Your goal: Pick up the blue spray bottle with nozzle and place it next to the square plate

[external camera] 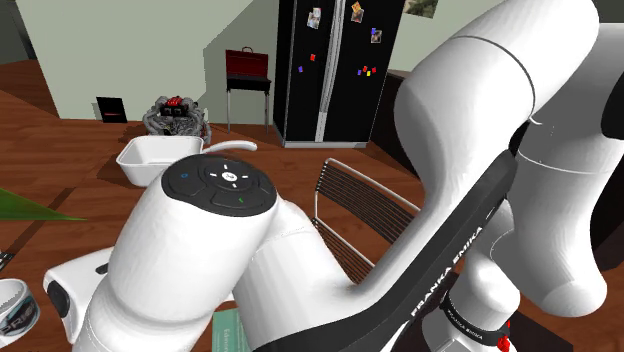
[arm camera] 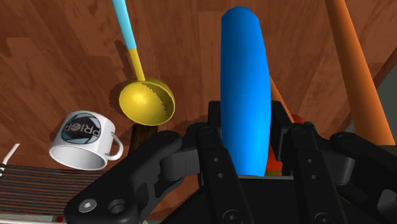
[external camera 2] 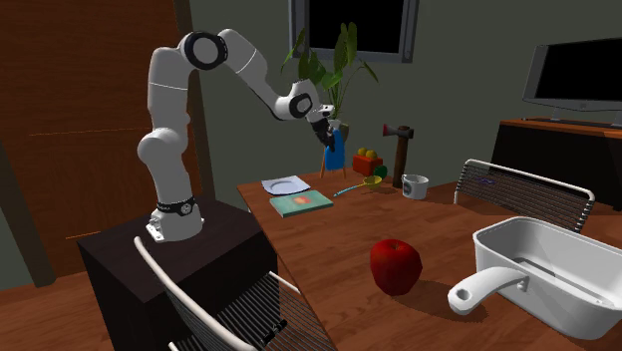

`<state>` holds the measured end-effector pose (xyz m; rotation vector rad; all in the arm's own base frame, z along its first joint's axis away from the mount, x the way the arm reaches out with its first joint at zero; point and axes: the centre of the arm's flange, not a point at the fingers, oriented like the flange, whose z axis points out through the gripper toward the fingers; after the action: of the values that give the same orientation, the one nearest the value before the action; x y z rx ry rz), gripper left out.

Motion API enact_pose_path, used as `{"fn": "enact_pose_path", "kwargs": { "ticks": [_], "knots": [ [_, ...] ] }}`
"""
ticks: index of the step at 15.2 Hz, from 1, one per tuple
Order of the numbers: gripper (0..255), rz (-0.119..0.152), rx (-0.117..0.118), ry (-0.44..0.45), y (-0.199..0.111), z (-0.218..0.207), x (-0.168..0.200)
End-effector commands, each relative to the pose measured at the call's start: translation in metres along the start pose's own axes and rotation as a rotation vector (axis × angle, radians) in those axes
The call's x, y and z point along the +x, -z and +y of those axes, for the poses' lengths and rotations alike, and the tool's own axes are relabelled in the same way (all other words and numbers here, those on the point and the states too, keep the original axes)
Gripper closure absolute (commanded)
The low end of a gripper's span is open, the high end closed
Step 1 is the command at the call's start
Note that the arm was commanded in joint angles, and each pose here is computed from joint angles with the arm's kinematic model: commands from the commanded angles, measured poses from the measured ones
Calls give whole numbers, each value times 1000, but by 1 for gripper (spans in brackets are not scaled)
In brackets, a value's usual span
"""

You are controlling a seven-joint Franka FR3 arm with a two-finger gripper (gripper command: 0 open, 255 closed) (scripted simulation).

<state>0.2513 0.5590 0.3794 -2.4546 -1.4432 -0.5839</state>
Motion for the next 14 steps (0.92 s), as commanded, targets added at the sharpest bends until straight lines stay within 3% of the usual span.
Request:
{"fn": "enact_pose_path", "kwargs": {
  "ticks": [1, 14],
  "knots": [
    [255, 1, 0, 0, -10, -1, -5],
    [255, 1, 0, 0, -61, -1, -30]
  ]
}}
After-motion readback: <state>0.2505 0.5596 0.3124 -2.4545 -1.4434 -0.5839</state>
